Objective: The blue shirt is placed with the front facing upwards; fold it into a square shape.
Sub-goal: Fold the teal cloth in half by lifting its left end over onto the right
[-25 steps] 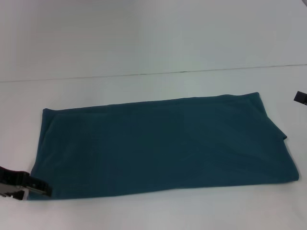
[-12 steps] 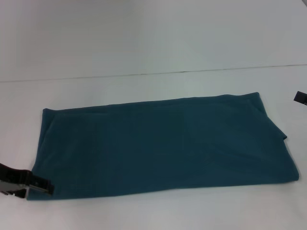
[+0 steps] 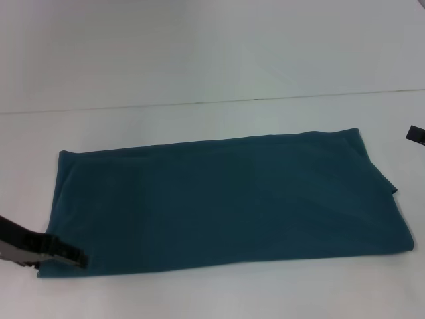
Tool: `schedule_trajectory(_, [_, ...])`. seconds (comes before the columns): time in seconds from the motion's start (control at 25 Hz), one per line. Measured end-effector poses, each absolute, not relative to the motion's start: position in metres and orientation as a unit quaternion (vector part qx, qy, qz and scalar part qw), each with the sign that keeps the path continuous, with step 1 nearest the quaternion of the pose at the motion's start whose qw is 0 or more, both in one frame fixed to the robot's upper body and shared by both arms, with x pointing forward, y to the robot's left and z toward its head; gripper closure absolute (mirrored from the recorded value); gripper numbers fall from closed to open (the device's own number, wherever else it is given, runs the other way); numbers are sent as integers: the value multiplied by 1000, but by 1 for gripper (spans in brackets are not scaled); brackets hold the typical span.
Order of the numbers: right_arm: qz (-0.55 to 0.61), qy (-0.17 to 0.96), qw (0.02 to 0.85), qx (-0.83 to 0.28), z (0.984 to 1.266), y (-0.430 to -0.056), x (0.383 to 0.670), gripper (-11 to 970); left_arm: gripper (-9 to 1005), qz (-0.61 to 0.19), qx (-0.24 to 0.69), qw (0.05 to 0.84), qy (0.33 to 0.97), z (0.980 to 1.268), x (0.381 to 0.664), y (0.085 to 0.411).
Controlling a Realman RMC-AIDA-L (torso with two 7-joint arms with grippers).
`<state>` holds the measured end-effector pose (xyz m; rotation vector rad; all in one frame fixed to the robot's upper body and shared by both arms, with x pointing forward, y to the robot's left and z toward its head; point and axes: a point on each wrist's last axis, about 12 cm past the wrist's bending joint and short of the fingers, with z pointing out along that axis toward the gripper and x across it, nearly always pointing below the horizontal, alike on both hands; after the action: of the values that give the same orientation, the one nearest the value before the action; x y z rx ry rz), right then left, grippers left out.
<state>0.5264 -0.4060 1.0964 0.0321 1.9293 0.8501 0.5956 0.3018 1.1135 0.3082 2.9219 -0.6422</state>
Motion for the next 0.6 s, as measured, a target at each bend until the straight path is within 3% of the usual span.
schedule_trajectory(0.6, [350, 796, 494, 13, 1097, -406, 527, 42, 90, -214, 130, 83, 965, 1122, 609, 283])
